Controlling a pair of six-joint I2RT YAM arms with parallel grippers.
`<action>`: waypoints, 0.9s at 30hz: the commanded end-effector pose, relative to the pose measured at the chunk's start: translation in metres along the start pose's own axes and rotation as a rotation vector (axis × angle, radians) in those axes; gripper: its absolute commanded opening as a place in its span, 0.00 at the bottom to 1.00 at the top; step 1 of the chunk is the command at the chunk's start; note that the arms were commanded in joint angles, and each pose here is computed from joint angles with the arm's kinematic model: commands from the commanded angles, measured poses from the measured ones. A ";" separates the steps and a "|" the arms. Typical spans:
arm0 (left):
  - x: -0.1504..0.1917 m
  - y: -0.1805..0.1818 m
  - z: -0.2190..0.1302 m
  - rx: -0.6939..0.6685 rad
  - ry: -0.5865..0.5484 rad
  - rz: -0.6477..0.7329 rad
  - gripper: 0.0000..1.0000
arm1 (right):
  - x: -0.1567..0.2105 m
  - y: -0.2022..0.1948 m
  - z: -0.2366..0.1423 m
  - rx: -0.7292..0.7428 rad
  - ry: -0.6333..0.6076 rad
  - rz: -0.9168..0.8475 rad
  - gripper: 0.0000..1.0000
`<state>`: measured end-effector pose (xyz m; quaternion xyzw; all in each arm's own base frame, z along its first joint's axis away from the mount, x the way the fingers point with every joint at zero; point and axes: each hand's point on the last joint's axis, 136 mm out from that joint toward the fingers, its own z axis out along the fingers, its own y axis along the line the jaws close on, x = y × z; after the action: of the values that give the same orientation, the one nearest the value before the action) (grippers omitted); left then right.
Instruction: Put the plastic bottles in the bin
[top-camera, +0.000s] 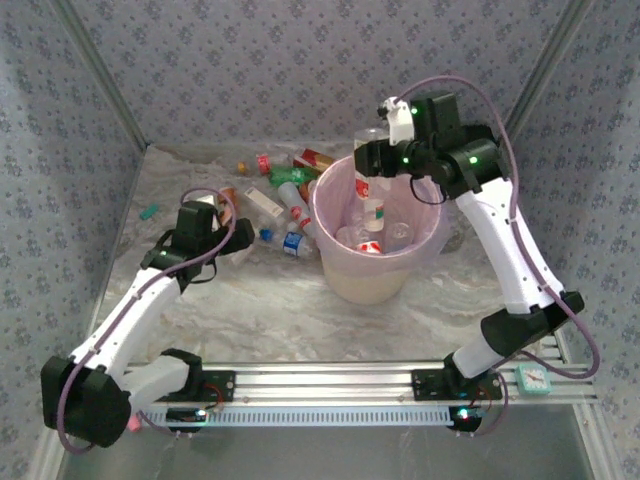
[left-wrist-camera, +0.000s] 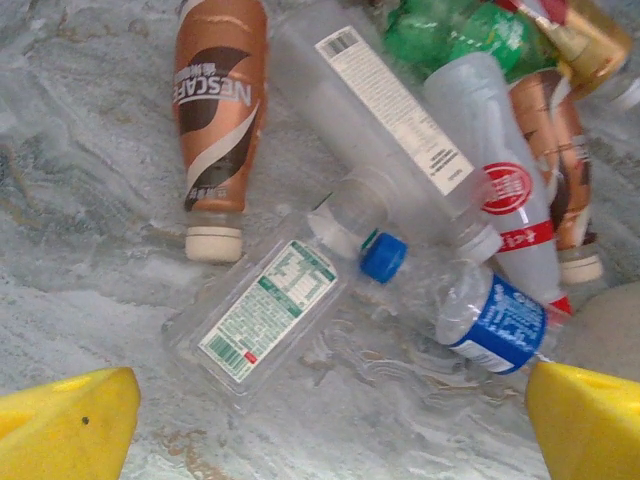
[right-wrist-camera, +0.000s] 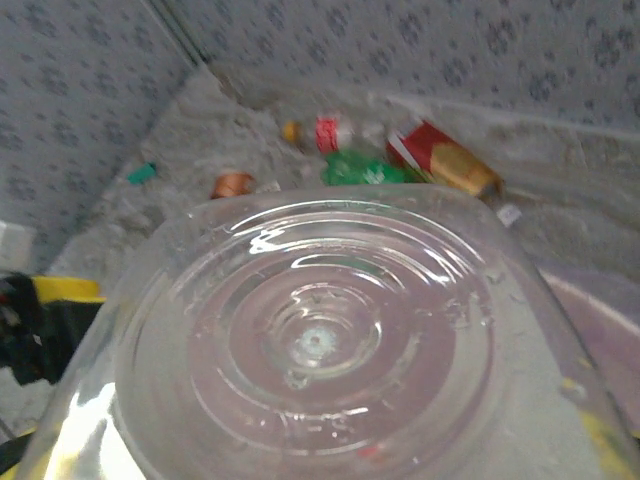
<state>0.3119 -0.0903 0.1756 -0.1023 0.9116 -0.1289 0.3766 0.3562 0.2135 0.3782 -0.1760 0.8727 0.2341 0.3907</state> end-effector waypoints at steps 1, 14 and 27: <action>-0.004 0.001 0.003 -0.009 -0.010 0.039 0.98 | 0.019 -0.004 0.018 0.042 0.051 -0.033 0.51; -0.011 0.031 0.036 -0.119 0.066 0.088 0.88 | 0.118 -0.010 0.081 0.080 0.280 -0.005 0.54; 0.001 0.024 0.073 -0.073 0.160 0.133 0.87 | 0.161 -0.027 0.087 0.122 0.338 0.045 0.73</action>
<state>0.3487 -0.0733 0.1077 -0.0666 0.9515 -0.0658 0.2930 0.3280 0.2268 0.1970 -0.1754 0.9394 0.1616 0.2461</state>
